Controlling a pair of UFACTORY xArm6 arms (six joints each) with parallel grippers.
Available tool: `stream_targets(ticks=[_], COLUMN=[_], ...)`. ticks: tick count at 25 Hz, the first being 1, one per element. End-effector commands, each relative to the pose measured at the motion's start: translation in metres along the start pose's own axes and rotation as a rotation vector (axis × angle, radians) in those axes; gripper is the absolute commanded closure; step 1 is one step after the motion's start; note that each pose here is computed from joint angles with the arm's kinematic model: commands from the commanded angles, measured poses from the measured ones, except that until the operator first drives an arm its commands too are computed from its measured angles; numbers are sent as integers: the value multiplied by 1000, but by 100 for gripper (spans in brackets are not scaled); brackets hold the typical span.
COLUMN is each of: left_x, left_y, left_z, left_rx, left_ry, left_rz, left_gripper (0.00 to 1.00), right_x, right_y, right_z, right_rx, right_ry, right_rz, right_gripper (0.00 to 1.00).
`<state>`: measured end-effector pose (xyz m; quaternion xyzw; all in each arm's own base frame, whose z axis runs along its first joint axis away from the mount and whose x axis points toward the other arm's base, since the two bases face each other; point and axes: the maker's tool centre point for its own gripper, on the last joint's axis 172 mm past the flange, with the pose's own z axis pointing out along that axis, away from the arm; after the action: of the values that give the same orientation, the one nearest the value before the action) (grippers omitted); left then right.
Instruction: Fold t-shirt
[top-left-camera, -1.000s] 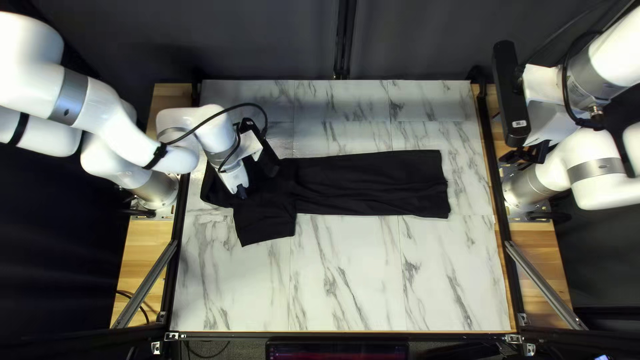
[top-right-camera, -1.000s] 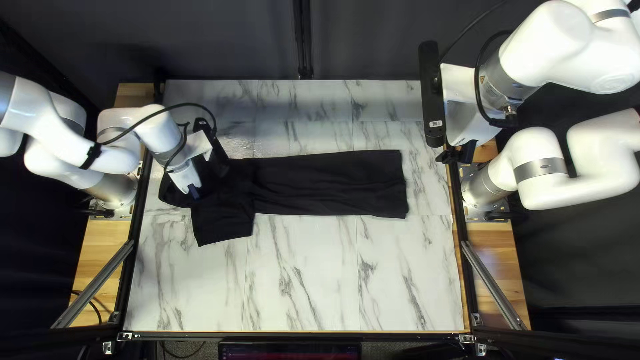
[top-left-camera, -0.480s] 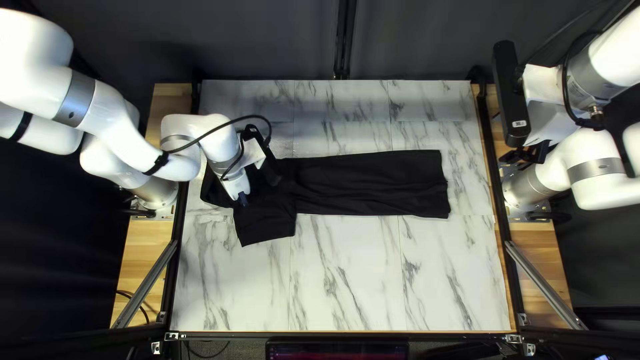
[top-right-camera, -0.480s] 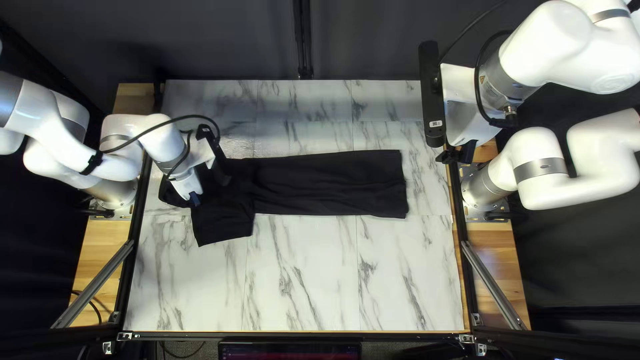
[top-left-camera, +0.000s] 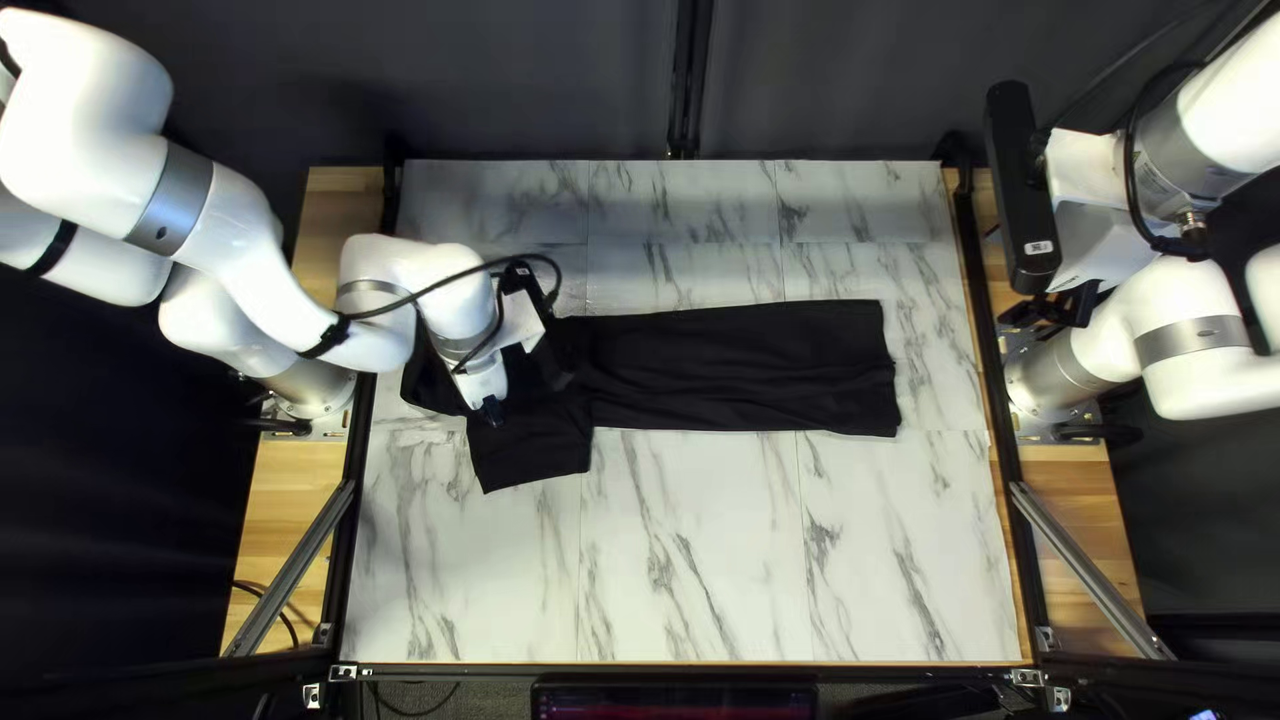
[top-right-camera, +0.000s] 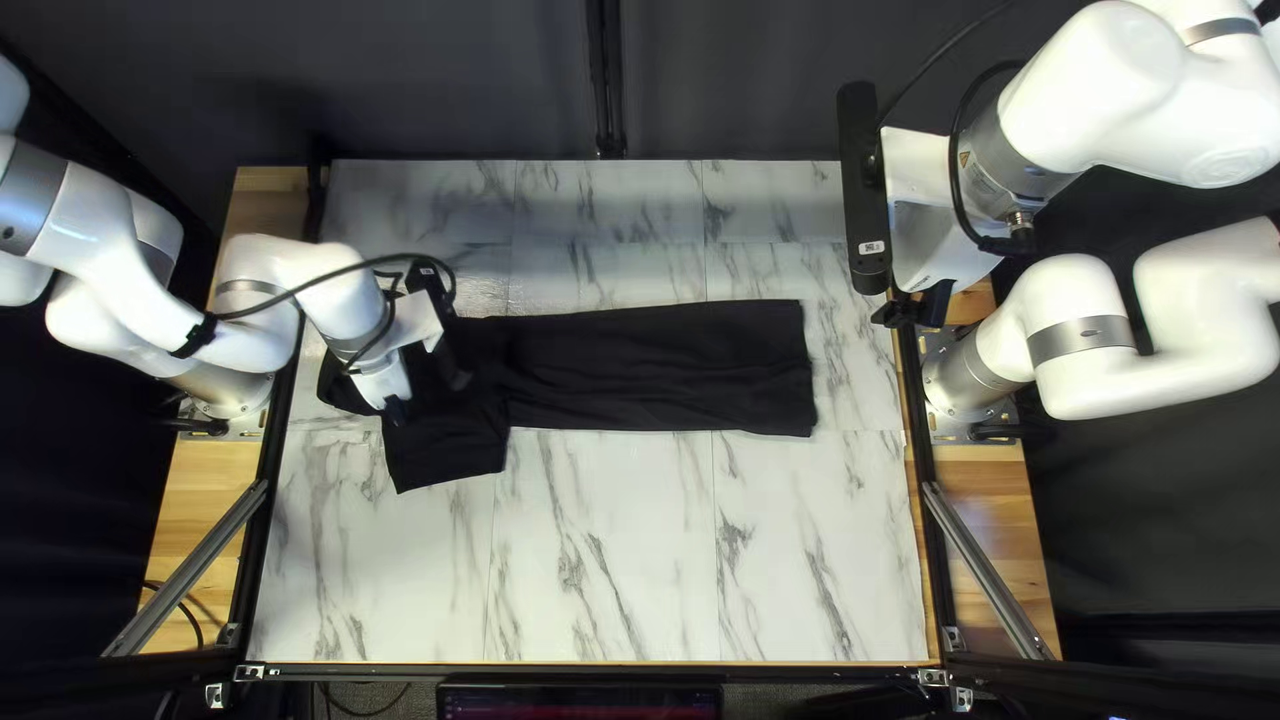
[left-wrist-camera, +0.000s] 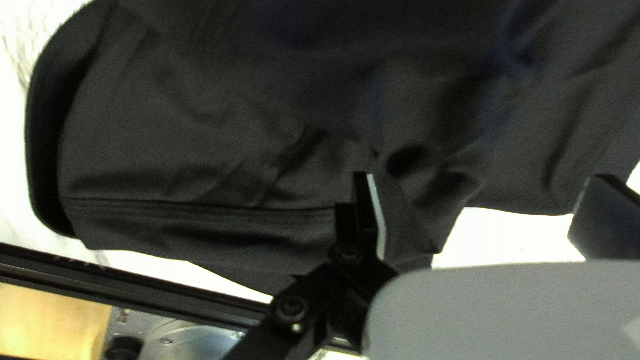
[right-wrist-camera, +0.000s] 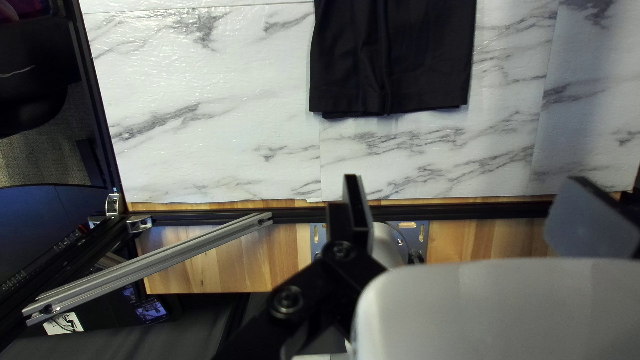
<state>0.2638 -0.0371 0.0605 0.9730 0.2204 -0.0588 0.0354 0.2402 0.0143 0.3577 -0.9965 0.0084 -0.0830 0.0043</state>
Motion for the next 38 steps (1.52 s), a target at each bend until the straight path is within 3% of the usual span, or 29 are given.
stream_targets(ticks=[1, 7, 17, 23, 30, 31, 32, 33, 38], left_x=[8, 31, 89, 123, 143, 144, 144, 144, 137], left_y=[-5, -8, 21, 38, 32, 30, 29, 28, 31], left_z=[-10, -31, -28, -22, -12, -8, -6, -4, -2], left_rx=[52, 89, 58, 61, 77, 84, 91, 96, 125], left_ry=[0, 29, 105, 110, 100, 96, 94, 93, 86], left_rz=[56, 110, 210, 282, 308, 309, 308, 308, 308], left_gripper=[0, 0, 0, 0, 0, 7, 39, 98, 100], right_x=[0, 0, 0, 0, 0, 0, 0, 0, 0], right_y=[0, 0, 0, 0, 0, 0, 0, 0, 0], right_z=[0, 0, 0, 0, 0, 0, 0, 0, 0], right_rx=[0, 0, 0, 0, 0, 0, 0, 0, 0], right_ry=[0, 0, 0, 0, 0, 0, 0, 0, 0], right_rz=[0, 0, 0, 0, 0, 0, 0, 0, 0], right_gripper=[0, 0, 0, 0, 0, 0, 0, 0, 0])
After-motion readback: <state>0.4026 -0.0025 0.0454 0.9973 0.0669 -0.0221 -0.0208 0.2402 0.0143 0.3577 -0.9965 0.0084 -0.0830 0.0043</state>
